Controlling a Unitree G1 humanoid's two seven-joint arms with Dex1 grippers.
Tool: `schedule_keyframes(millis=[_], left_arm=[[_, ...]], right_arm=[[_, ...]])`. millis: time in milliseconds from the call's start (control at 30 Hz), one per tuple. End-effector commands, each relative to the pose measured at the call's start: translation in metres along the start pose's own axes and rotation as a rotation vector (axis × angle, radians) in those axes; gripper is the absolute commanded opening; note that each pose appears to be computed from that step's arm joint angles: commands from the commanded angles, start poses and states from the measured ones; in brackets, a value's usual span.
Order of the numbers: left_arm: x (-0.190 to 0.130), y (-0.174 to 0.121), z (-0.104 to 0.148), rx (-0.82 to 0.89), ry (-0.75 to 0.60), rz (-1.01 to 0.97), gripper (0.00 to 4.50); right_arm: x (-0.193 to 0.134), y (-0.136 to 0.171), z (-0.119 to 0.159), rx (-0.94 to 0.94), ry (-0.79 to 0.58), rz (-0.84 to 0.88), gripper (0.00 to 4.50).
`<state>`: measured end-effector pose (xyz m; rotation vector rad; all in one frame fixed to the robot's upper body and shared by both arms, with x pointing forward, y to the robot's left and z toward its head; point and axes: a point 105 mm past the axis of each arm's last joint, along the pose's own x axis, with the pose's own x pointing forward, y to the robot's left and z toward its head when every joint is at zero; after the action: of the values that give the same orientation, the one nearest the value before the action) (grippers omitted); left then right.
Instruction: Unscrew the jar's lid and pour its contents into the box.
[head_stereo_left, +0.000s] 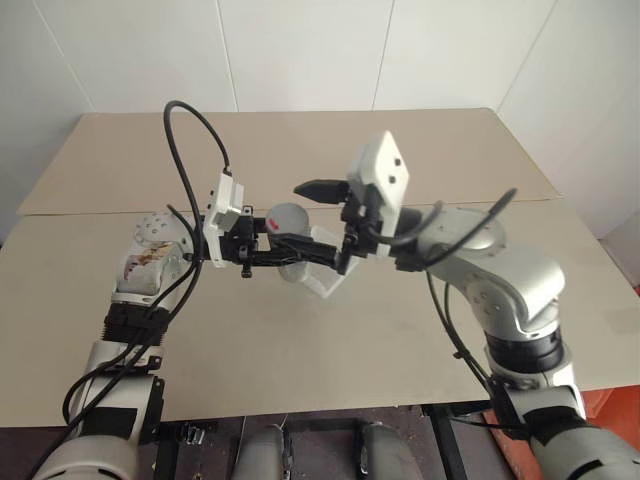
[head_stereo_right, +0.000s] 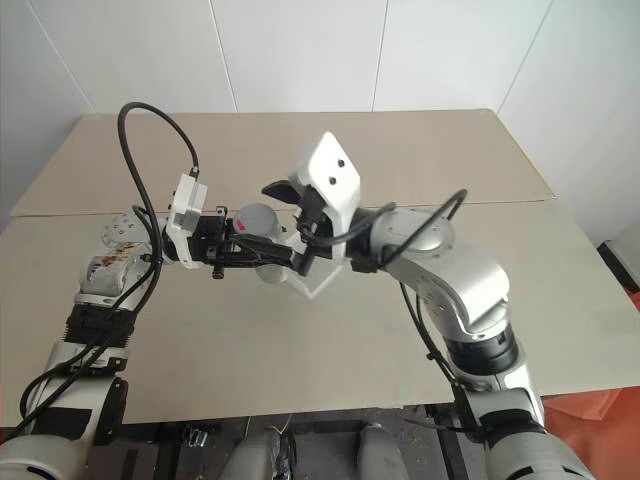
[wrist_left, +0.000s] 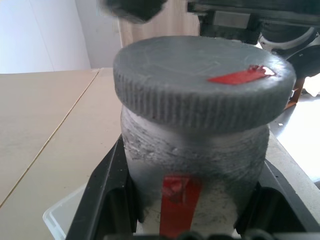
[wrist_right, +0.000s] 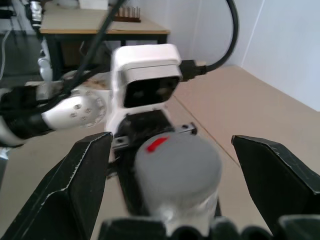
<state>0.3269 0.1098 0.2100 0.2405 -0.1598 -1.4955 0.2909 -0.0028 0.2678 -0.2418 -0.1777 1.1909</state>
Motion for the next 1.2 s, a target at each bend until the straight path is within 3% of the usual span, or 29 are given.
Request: schedule_keyframes(millis=[33, 267, 500, 767, 833, 967, 1200], left_arm=[[0.001, 0.0, 0.012, 0.059, -0.014, -0.01, 1.94], [-0.002, -0.001, 0.013, 0.063, -0.012, -0.003, 1.94], [-0.003, -0.002, 0.012, 0.062, -0.01, 0.001, 1.94], [-0.001, -0.002, 0.008, 0.059, -0.004, -0.001, 1.94], [-0.001, -0.001, 0.008, 0.06, -0.005, 0.011, 1.94], [-0.007, 0.004, 0.009, 0.069, -0.008, 0.06, 1.94], [-0.019, 0.013, 0.008, 0.089, 0.003, 0.166, 1.94]], right_arm=[[0.005, -0.004, 0.004, -0.017, 0.001, -0.022, 4.44], [0.008, -0.005, 0.0, 0.019, 0.005, -0.007, 4.44], [0.002, -0.005, 0.011, 0.056, -0.055, 0.016, 2.76], [-0.031, -0.038, 0.038, 0.138, -0.186, -0.129, 2.76], [-0.044, -0.051, 0.022, 0.102, -0.124, -0.231, 2.76], [-0.077, -0.07, -0.042, 0.058, 0.112, -0.438, 2.76], [-0.106, -0.054, -0.125, 0.215, 0.262, -0.548, 2.76]])
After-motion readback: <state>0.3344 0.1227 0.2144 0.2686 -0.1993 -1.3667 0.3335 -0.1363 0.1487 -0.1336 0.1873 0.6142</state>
